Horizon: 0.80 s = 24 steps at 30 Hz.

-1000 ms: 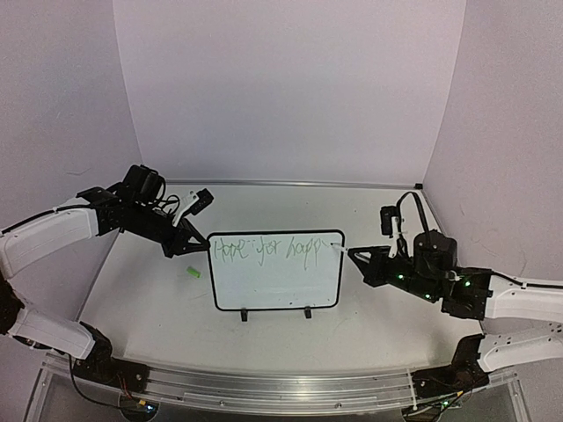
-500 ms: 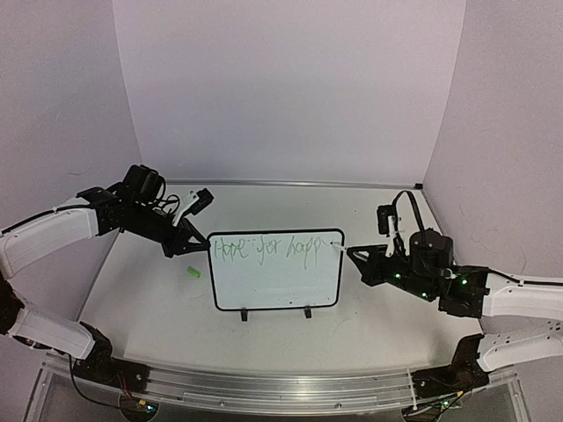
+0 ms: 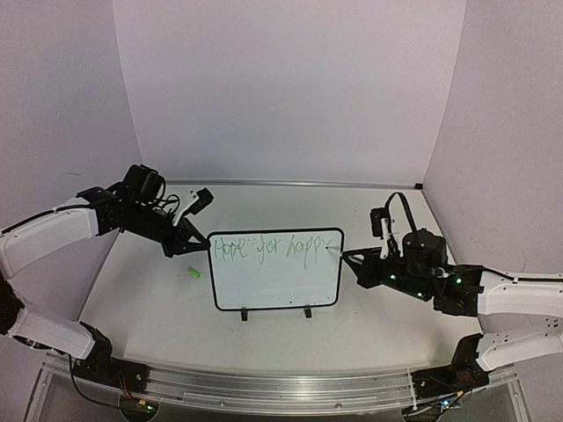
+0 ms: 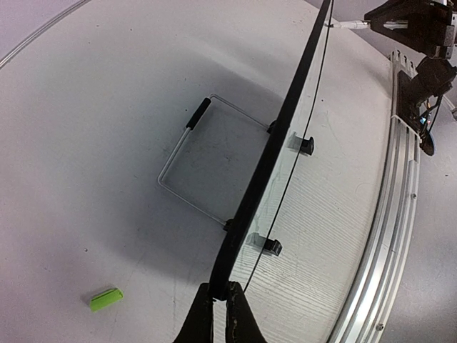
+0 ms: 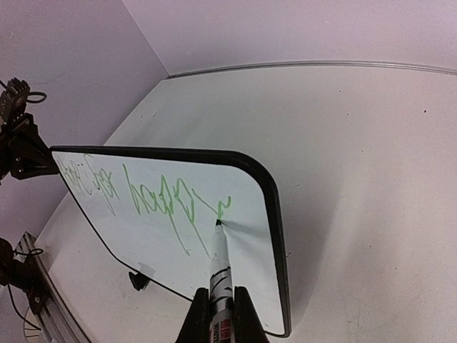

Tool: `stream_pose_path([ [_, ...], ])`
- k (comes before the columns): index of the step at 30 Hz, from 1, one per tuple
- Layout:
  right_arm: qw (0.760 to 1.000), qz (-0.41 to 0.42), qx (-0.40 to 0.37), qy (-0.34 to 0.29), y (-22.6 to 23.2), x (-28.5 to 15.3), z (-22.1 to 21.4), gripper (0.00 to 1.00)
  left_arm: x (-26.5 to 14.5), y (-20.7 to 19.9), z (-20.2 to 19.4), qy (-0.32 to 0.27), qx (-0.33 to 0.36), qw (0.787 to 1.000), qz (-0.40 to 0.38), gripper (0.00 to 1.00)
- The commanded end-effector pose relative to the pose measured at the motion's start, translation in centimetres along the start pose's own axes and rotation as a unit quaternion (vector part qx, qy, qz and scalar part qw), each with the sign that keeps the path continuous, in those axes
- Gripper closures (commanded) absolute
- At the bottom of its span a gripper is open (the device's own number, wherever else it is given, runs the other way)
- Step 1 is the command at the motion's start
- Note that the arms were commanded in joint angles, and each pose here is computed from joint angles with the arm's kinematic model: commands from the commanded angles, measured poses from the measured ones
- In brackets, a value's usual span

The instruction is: Write a sentence on the whiteboard

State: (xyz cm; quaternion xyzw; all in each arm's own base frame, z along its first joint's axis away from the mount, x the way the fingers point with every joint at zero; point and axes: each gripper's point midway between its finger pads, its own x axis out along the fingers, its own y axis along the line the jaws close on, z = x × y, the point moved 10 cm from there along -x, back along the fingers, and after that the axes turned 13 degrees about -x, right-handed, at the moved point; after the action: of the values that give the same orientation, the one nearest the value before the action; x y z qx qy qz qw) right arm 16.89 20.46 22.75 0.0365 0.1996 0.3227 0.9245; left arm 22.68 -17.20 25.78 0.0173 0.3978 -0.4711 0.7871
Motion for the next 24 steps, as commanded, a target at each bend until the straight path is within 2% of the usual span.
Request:
stream_pose_path([
  [1, 1.0, -0.003, 0.012, 0.018, -0.2, 0.4, -1.0, 1.0, -0.1, -0.1, 0.2, 0.005, 0.014, 1.0, 0.015, 1.0],
  [13, 0.999, 0.012, 0.008, 0.047, 0.1, 1.3, -2.0, 1.0, -0.2, -0.2, 0.2, 0.003, 0.015, 1.0, 0.015, 1.0],
  [24, 0.999, 0.029, 0.011, 0.013, 0.1, -1.2, -0.4, 1.0, -0.2, -0.2, 0.2, 0.003, 0.014, 1.0, 0.017, 1.0],
])
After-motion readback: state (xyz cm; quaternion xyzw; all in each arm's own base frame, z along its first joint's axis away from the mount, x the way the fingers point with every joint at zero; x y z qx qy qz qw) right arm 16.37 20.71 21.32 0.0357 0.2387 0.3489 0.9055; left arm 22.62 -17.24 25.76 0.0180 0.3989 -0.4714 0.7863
